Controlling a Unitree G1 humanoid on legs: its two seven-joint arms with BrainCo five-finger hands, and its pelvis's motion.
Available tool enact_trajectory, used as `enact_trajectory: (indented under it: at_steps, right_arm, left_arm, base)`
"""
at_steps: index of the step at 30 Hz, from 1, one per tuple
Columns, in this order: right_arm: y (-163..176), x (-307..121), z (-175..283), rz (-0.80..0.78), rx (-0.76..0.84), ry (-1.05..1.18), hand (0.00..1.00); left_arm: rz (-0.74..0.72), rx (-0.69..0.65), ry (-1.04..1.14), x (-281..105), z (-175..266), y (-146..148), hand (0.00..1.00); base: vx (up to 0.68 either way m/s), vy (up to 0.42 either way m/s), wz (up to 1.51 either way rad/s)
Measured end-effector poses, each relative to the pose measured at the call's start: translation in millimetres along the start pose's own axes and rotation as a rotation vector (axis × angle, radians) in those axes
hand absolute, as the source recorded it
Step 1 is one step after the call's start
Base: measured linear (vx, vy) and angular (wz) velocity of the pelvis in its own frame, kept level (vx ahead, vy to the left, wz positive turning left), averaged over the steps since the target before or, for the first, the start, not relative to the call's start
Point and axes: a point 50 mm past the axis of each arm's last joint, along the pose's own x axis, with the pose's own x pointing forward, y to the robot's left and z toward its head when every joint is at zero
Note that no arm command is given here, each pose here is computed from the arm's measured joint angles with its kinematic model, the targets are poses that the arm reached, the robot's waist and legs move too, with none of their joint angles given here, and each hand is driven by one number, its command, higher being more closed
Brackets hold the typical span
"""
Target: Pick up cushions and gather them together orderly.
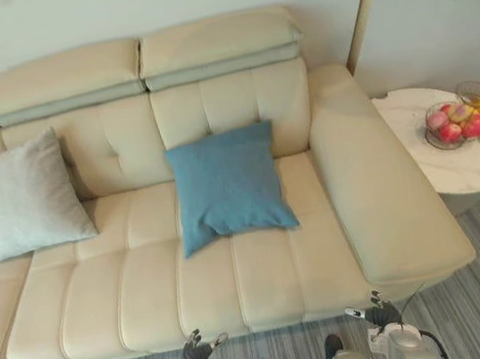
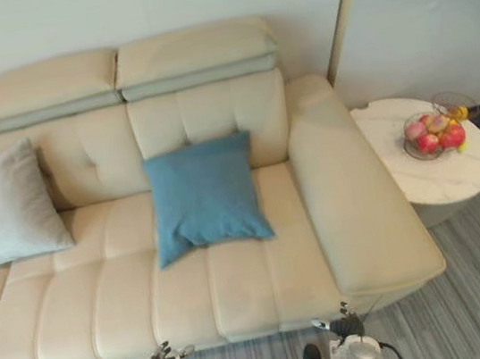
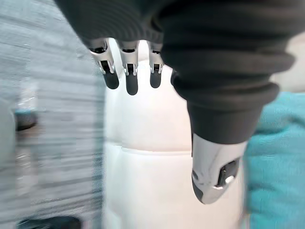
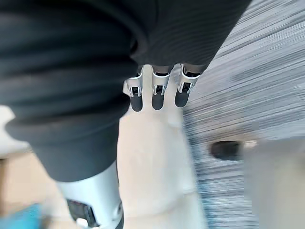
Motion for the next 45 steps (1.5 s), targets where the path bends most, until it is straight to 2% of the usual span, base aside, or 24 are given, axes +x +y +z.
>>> enact_trajectory:
  at_steps: [6, 12, 16, 22, 28, 45]
  right_arm:
    - [11.1, 0.6, 3.4, 0.052, -0.097, -0.010, 0.00]
    - [6.7, -8.7, -23.6, 0.046, -0.110, 0.052, 0.00]
    - [-13.1, -5.4, -29.7, 0.001, -0.142, 0.105, 0.00]
    - [-21.2, -3.8, -29.0, -0.037, -0.114, 0.121, 0.00]
    - [-23.8, -9.5, -48.1, -0.068, -0.042, 0.200, 0.00]
    - [-24.4, -9.8, -52.2, -0.076, -0.023, 0.230, 0.00]
  left_arm:
    - [0.040, 0.051, 0.053, -5.7, -17.6, 10.3, 0.00]
    - [0.077, 0.010, 0.094, -9.7, -28.2, 14.0, 0.00]
    - [0.050, -0.039, 0.115, -11.7, -34.2, -1.5, 0.00]
    - [0.062, -0.048, 0.132, -12.0, -37.2, 3.0, 0.00]
    - [0.099, -0.066, 0.150, -14.5, -42.8, 16.0, 0.00]
    - [0.111, -0.051, 0.206, -18.1, -53.8, 25.1, 0.00]
  base:
    - [-0.24, 0.052, -0.50]
    - [-0.12, -0.173, 0.20]
    - [-0.01, -0.188, 0.02]
    - [-0.01, -0.057, -0.11]
    - [0.02, 0.083, 0.16]
    - [0.00, 0.011, 0.03]
